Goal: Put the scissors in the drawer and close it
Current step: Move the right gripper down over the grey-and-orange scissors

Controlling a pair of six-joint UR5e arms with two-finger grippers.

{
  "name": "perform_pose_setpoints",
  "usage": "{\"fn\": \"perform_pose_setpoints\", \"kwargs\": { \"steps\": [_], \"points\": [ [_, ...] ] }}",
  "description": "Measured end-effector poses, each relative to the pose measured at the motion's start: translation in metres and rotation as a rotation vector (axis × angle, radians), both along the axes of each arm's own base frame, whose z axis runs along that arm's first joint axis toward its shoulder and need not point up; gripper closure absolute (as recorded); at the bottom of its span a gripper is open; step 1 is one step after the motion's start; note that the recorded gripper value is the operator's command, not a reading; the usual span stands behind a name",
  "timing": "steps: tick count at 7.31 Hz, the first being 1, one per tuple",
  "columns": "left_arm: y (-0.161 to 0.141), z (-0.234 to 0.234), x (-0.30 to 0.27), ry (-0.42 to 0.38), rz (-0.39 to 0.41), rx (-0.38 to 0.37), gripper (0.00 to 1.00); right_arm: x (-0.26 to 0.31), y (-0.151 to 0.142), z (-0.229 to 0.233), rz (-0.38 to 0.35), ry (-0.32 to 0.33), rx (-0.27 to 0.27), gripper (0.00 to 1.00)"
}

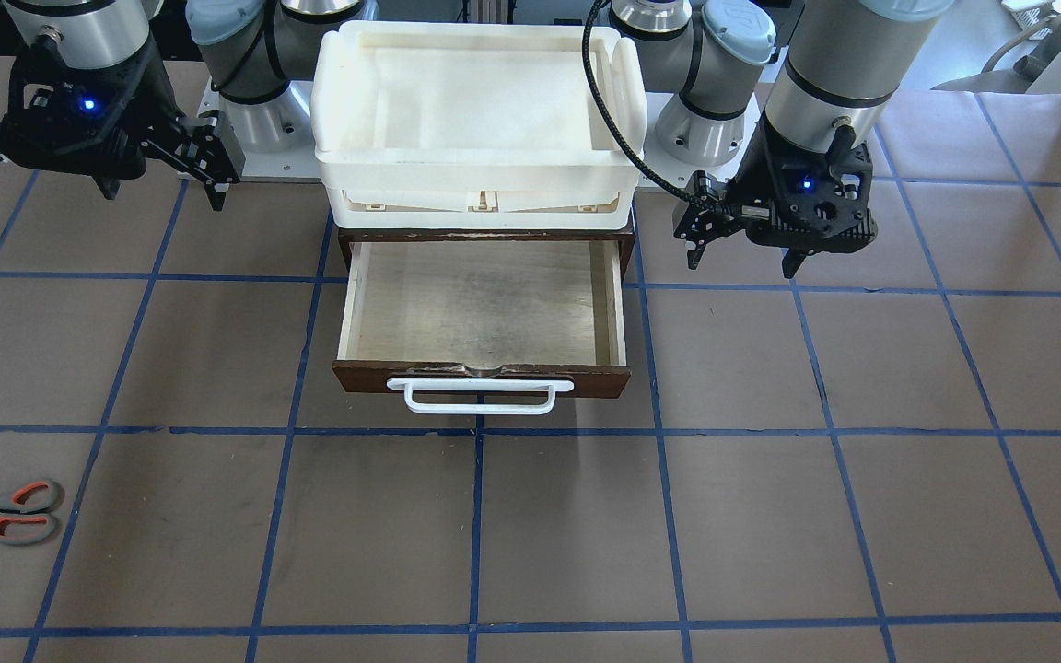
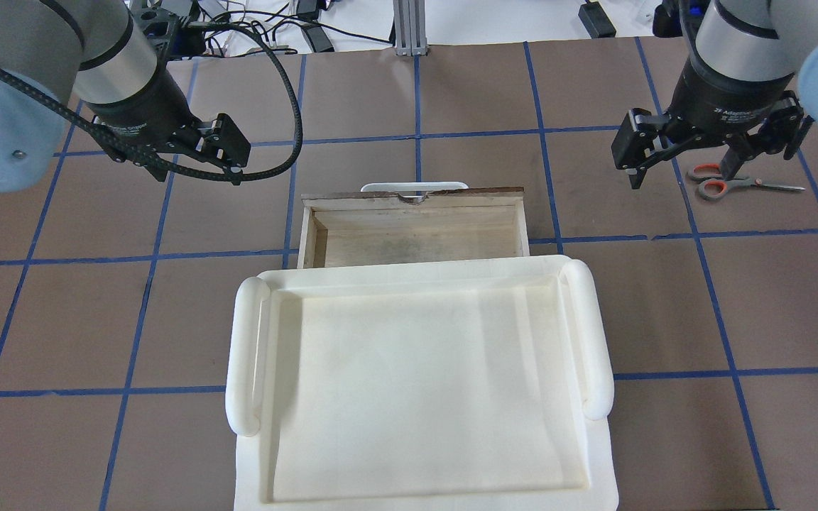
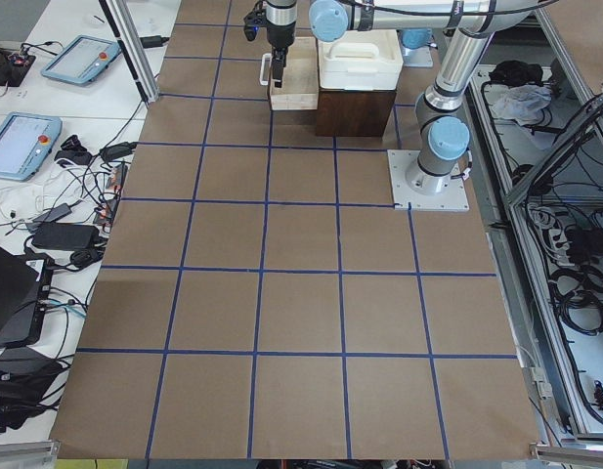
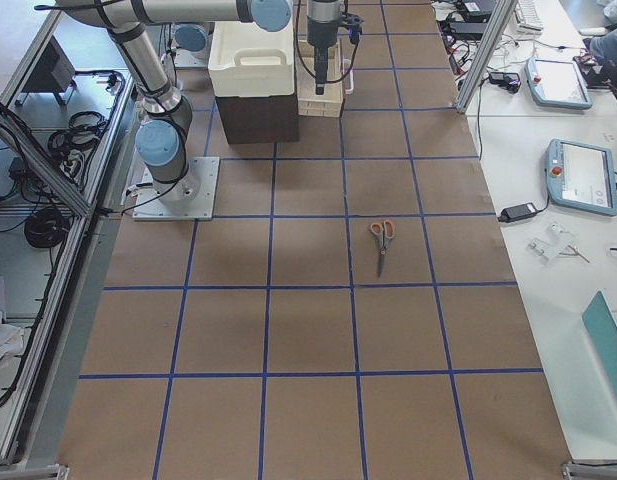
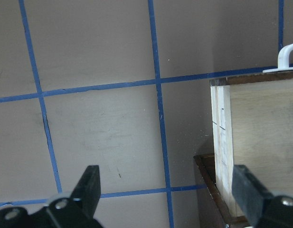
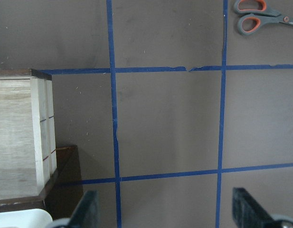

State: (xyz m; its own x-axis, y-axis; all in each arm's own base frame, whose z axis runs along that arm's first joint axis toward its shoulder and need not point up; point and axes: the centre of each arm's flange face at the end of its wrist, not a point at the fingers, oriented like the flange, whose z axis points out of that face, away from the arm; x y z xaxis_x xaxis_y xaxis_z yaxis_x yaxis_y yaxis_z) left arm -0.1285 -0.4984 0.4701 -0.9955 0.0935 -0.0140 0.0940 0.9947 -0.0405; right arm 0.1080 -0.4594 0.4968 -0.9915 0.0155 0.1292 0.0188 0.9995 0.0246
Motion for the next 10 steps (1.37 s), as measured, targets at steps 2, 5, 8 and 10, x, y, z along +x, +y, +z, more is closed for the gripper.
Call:
{"fn": "perform_pose_setpoints", "kwargs": {
  "steps": [2,5,8,10],
  "points": [
    [0.0,0.0,0.0,0.0,0.0,0.001,0.0,0.002,0.002,-0.001,0.01,-0.02,0.016,0.0],
    [0.002,0.002,0.0,0.0,-0.003,-0.002,0.0,-0.022,-0.015,-0.016,0.224,-0.089,0.061,0.0],
    [0.001,0.0,0.0,0.0,-0.003,0.001,0.0,-0.119,-0.057,-0.063,0.524,-0.151,0.145,0.0],
    [0.001,0.001,0.0,0.0,-0.002,0.0,0.0,-0.189,-0.09,-0.109,0.823,-0.143,0.127,0.0]
  ]
}}
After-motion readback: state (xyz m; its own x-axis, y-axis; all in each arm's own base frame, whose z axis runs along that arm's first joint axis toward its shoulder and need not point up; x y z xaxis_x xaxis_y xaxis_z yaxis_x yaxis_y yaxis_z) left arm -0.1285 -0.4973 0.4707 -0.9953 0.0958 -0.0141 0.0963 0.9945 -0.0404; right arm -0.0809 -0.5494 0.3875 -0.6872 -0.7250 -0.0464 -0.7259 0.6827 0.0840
